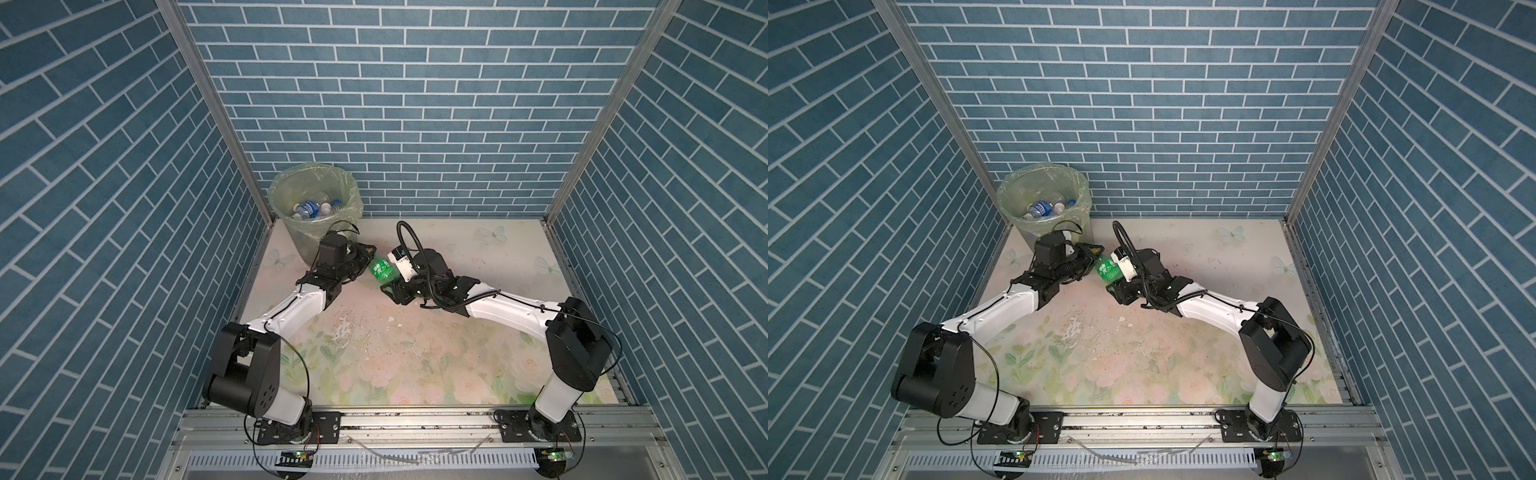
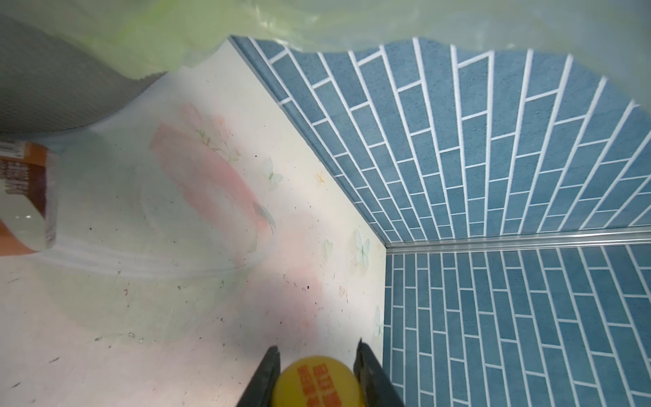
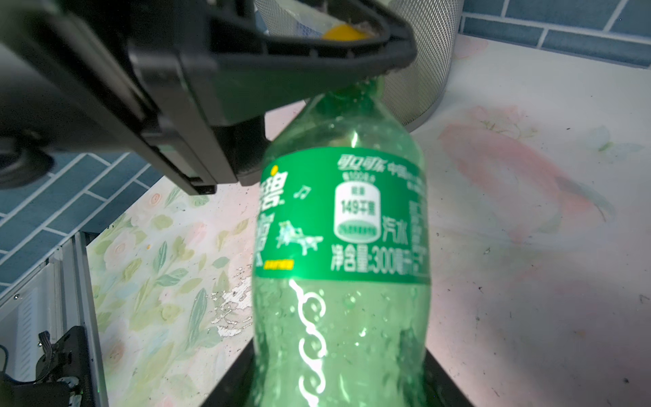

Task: Throw the plastic bottles in the bin
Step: 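Grasp the green bottle's yellow cap with the left gripper while the right holds it, then carry the green bottle over the bin with the left gripper while the right gripper opens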

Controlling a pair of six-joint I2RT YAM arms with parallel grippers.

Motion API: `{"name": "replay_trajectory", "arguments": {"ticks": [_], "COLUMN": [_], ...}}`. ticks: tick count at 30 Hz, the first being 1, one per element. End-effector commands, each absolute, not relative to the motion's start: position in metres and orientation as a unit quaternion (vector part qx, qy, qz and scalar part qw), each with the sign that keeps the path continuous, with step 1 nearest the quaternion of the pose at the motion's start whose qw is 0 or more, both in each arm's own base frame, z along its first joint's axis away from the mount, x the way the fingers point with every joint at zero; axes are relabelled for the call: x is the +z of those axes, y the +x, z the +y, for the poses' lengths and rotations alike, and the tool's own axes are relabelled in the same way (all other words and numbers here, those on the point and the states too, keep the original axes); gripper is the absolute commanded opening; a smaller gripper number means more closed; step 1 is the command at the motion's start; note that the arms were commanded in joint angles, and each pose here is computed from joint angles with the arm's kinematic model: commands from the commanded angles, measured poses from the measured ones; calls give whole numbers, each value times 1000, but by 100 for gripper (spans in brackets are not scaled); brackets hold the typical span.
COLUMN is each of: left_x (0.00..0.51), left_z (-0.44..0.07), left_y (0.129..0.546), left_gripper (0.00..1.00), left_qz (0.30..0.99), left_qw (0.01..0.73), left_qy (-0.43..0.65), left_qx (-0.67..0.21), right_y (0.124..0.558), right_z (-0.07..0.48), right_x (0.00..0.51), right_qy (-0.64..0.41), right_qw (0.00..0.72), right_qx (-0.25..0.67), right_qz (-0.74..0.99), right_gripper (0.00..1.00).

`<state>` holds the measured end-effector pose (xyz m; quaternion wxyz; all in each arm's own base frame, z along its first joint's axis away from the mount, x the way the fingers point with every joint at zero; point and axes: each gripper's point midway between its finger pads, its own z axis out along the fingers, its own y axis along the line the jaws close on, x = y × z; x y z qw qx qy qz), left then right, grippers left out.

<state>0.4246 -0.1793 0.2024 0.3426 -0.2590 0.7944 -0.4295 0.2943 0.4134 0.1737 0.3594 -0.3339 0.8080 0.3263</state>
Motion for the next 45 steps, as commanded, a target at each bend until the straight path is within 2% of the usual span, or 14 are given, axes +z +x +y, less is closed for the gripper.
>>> {"name": "replay_trajectory", "arguments": {"ticks": [1,6,8,15,17,26,37,45], "left_x": [208,210,211,223,228,261,333,415], "left_z": [-184,-181,-180,-177,-176,-171,-155,-136], "left_y": [425,422,420,418,419,418,414,415], "left_gripper": [28,22,20,20,20,20,20,21], "left_qz": [794,799,801,806,806,805,788,756], "left_qw": [353,357,360,375,382,416,502,597], "left_qy": [-237,-231,-229,-210,-205,-177,-119,-61], "left_qx": [-434,-424,-421,-408,-402,-385,-336,-262], "right_y": [287,287,286,285,284,284,288,288], "right_z": [416,416,415,410,408,399,393,392], "right_x": [189,194,196,210,213,231,270,295], "right_qy": [-350,-349,-349,-346,-344,-345,-346,-342], "right_qw": [377,381,383,398,403,427,472,496], "right_qx": [341,344,344,346,346,335,327,334], "right_qz": [787,784,782,776,775,766,742,725], "right_gripper": [38,46,52,72,82,99,99,99]}}
